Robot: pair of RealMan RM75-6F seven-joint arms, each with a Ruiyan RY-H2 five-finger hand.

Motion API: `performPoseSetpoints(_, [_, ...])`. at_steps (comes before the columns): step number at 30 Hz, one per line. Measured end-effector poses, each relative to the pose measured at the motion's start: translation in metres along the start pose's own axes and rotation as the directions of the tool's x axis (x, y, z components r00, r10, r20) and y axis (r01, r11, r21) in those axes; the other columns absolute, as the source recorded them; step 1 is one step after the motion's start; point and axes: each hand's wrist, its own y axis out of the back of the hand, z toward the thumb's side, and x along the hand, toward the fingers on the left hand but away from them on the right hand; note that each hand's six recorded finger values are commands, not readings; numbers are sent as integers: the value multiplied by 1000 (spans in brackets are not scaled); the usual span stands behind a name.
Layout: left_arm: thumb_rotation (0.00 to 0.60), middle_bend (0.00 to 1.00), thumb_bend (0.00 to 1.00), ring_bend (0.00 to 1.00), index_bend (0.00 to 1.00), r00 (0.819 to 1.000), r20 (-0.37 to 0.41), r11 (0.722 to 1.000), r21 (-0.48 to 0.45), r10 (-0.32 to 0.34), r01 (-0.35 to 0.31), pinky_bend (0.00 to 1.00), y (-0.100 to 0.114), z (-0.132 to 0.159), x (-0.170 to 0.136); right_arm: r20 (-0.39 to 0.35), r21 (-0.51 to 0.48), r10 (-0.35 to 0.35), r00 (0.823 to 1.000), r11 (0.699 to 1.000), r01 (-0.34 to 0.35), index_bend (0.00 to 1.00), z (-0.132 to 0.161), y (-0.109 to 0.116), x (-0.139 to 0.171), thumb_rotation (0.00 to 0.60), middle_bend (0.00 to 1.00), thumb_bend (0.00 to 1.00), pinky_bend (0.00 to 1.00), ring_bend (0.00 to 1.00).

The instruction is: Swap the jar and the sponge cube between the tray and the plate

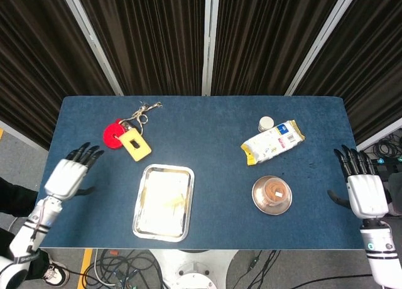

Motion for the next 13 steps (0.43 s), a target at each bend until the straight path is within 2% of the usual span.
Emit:
performPoseSetpoints(2, [600,76,48,22,112,994,-108,1000,-4,16,-17,204,-6,-19,-27,17,23,13,1000,1000,-13,0,-6,-13,15,600,0,82,0,0])
performPoseSetpoints(6, [600,76,46,22,112,967,-253,1000,-26,-2,-5,199,-25,-38,-71,43,64,47,998,997,-49,0,-13,-39,44,600,0,82,0,0])
performPoseSetpoints(9, [600,76,45,22,112,950,-311,999,-48,-32,19,194,-38,-46,-94,59,88,74,995,993,-79,0,-16,-56,59,600,0,82,0,0])
performPoseSetpoints(13, [600,76,46,22,112,942,-334,998,-56,-29,10,193,-44,-49,-109,72,83,90,993,992,-96,0,-18,-65,64,600,0,83,0,0])
